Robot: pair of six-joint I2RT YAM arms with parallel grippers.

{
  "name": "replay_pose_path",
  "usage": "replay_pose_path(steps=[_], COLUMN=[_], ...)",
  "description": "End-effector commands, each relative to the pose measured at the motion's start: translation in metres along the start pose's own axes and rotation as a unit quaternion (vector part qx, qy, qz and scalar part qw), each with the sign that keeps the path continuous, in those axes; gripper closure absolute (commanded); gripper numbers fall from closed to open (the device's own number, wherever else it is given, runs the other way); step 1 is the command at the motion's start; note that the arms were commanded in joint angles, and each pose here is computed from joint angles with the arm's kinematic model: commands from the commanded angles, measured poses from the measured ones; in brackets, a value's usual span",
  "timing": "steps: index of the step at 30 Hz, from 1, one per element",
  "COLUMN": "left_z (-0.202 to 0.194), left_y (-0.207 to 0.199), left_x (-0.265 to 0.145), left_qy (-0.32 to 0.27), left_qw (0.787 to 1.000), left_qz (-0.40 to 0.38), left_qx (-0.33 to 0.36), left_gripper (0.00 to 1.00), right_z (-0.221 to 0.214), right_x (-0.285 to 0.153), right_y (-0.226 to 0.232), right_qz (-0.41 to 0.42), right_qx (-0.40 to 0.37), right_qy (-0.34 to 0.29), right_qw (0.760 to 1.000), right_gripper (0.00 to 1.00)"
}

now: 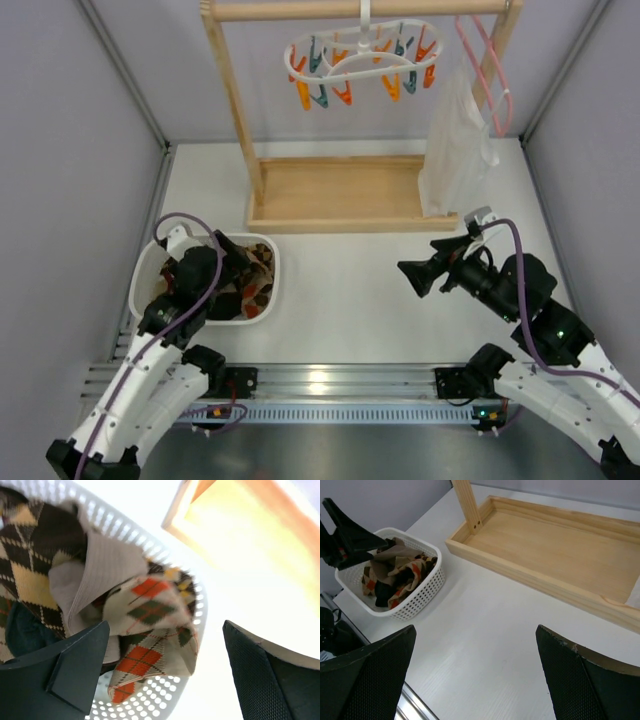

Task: Remove the socks clipped to the hanger

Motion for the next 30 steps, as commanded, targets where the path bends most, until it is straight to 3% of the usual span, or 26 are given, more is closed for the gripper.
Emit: replay_pose_path(steps=[1,5,9,12,17,22,30], left_z=[0.028,0.042,0.061,0.071,0.096,0.109,0.096], left_y=[-0.012,-0.036,-0.062,-0.059,-0.061,-0.043,-0.032], left_x=[-0.022,-0.044,-0.068,-0.077,-0.114,-0.129,-0.125], left_qy=[-0.031,-0.016,0.003,-0.005,-0.061,-0.117,-0.155], left_qw=[0.999,0.995,0.984,0.979,0.955,0.947,0.945], left_qz=[-0.028,-0.087,-0.138,-0.132,-0.190,-0.175,-0.201], left_qx=[-0.002,0.038,0.113,0.152,0.220,0.243,0.204], left_gripper=[0.02,0.02,0.02,0.02,0.01,0.01,0.01], right_z=[0.002,0.000,-0.009,-0.018,-0.012,0.021,0.038], right_x=[-0.002,-0.001,-0.011,-0.025,-0.048,-0.086,-0.125], right_y=[-0.005,-0.018,-0.066,-0.086,-0.088,-0.091,-0.092], right_qz=[-0.019,-0.066,-0.231,-0.301,-0.312,-0.331,-0.325], right_qx=[-0.005,-0.002,0.025,0.025,0.012,-0.016,-0.048], right_qy=[0.000,0.002,-0.019,-0.019,-0.006,-0.017,-0.051], right_qw=[1.000,0.998,0.972,0.953,0.950,0.943,0.943], right_gripper=[0.00,0.00,0.01,0.01,0.01,0.00,0.01])
Point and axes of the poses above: each gripper's point midway between its finger pads, its own x axis out along the fingers, its own y axis along the line the jaws close on, z = x × y, the point moved 3 cm from there along -x, back along the fingers, and after that the axes turned 4 degrees about -x, right-handed, at the moved point
